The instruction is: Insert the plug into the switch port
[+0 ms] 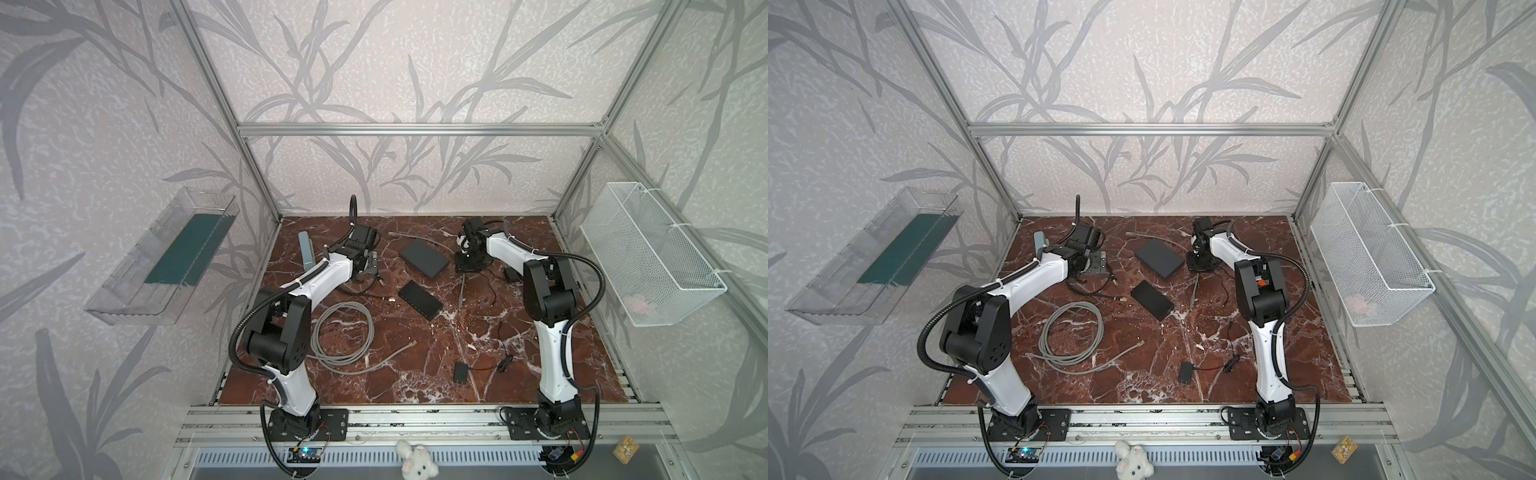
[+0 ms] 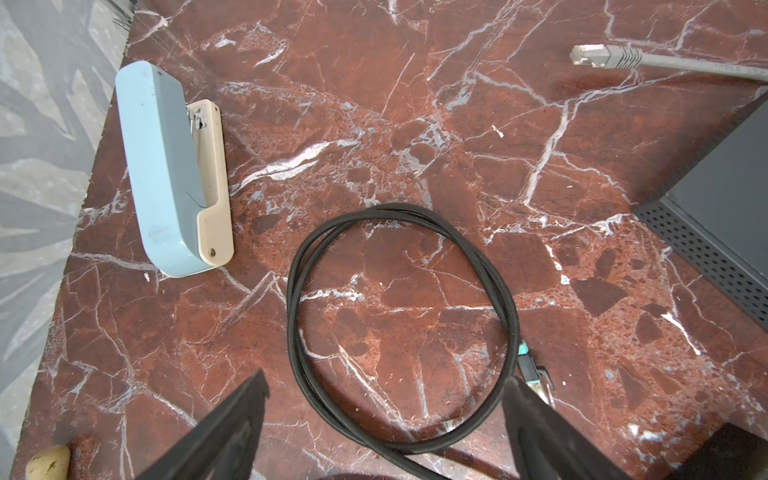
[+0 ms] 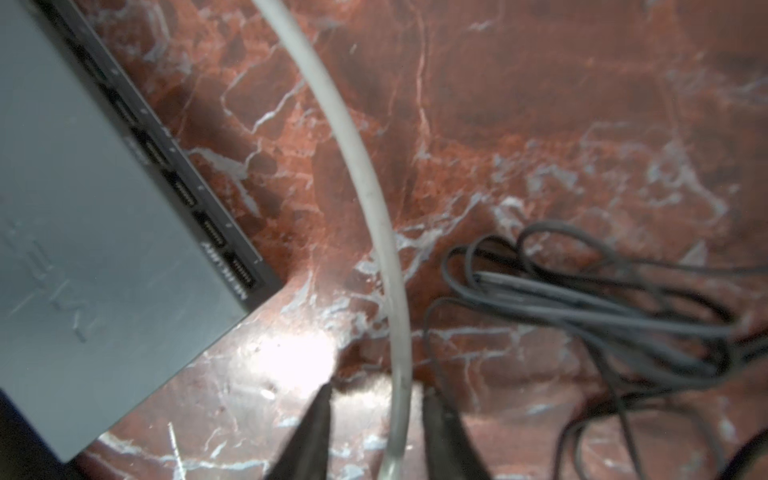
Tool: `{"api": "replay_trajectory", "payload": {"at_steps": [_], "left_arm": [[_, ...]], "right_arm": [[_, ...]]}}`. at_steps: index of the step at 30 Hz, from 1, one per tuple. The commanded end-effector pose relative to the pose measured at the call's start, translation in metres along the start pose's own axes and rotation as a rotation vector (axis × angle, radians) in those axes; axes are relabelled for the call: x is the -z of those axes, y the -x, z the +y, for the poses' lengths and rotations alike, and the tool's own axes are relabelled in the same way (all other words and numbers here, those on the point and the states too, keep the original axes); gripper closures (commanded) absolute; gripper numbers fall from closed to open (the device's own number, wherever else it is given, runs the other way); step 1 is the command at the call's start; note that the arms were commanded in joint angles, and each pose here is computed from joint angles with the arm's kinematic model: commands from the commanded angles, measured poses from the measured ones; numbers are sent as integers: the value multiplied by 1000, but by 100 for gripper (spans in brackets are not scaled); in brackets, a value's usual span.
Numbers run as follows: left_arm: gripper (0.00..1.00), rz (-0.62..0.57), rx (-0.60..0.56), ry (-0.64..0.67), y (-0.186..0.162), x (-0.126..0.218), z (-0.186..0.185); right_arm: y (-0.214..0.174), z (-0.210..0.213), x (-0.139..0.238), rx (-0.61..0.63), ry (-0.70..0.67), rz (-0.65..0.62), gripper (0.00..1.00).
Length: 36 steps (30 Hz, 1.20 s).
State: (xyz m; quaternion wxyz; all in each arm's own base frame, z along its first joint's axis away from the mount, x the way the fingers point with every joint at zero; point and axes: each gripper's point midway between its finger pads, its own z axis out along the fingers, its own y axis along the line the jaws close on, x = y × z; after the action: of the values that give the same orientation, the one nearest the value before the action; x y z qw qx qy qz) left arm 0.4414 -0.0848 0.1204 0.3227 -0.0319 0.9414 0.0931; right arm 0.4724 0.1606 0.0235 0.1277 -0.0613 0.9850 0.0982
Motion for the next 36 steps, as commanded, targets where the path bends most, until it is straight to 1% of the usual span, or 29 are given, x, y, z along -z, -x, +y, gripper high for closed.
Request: {"api": "replay_trajectory", "payload": {"at_steps": [1,3,5,6,9,11,13,16,19,24,27,32,34,36], "left_arm": [[10,5,-7,-8,5,0,-2],[10,6,-10,-17,5,0,-4],[10,9,-12,-22,4,-1,-5],[10,8,-11,-26,5,-1,-6],[10,11,-18,-45,4,-1,-9],[10,7,-18,-55,4,0,-11],[10,5,-20,-64,3,0,-12],[10,6,-27,-83,2,-1,-15],[10,8,-36,-97,2,-2,-19],[10,6,-33,-103,4,-1,-20],[10,3,-34,-108,6,0,-20],[10,-6,-39,-109,8,4,-19],[10,-8,-38,-112,9,6,-19],[10,-10,-32,-130,10,9,-22]], "right_arm": [[-12,10,44,-5,36,3,50],[-21,15,68,-20,61,-8,44],[-38,14,85,-48,58,-7,38],[-52,7,91,-77,29,7,37],[-98,-21,94,-175,-70,65,38],[-129,-41,93,-257,-132,96,42],[-155,-54,93,-334,-153,101,48],[-175,-61,86,-397,-139,112,56],[-188,-60,79,-419,-130,145,63],[-200,-63,68,-439,-131,148,66],[-201,-63,60,-447,-129,160,75],[-210,-65,54,-461,-140,175,83],[-209,-66,53,-446,-137,167,89],[-202,-62,55,-404,-114,141,92]]}}
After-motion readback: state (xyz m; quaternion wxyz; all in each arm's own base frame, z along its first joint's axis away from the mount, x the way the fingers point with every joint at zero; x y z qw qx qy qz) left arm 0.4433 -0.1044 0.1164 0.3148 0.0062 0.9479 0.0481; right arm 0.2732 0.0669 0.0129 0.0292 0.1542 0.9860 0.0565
